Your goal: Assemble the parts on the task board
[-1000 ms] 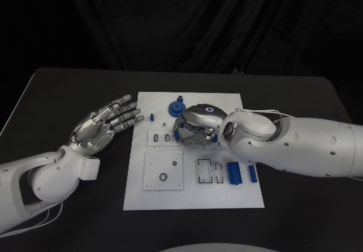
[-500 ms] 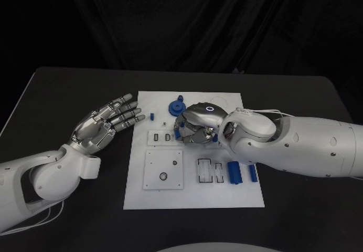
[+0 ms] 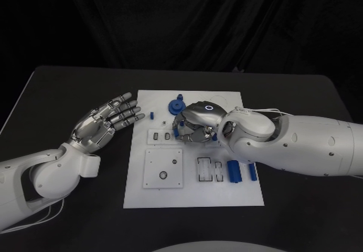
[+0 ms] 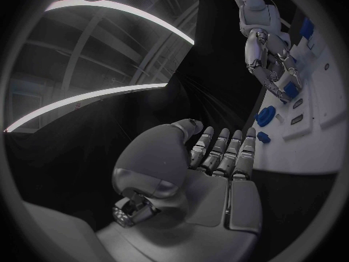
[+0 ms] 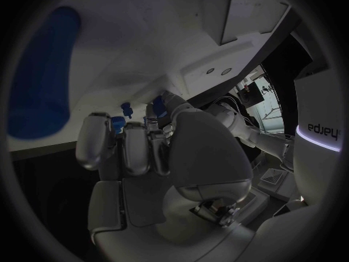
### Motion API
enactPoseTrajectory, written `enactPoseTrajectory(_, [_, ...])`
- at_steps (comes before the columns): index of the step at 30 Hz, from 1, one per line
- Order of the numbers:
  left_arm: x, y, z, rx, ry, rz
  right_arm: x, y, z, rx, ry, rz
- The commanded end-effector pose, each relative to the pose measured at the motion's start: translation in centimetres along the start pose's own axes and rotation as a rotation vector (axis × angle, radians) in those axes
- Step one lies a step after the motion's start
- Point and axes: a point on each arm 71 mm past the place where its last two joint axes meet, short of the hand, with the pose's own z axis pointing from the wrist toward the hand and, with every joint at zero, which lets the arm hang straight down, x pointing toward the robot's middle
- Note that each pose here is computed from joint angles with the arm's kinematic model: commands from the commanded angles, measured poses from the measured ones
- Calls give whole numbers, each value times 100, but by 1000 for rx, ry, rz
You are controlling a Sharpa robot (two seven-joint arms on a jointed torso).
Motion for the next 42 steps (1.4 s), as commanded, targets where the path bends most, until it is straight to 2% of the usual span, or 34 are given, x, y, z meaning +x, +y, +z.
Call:
enactPoseTrajectory(1, [10, -46, -3, 75, 12, -17, 75, -34, -10, 38, 45, -16])
enactPoseTrajectory(12, [-2, -44, -4, 72, 7, -18, 86, -46, -8, 45, 54, -18])
enactPoseTrajectory(24, [-17, -44, -5, 70, 5, -17, 76, -63, -19, 43, 42, -16])
enactPoseTrajectory(27, [-16, -45, -8, 72, 4, -17, 63, -64, -28, 34, 24, -13])
enactPoseTrajectory(36, [-14, -63, -43, 78, -26, 6, -59, -45, -158, -46, -102, 38])
enactPoseTrajectory(39, [-7, -76, -71, 78, -53, 32, -115, -51, -241, -61, -123, 83])
enactPoseTrajectory(42, [5, -84, -96, 71, -80, 58, -150, -71, -333, -61, -120, 117])
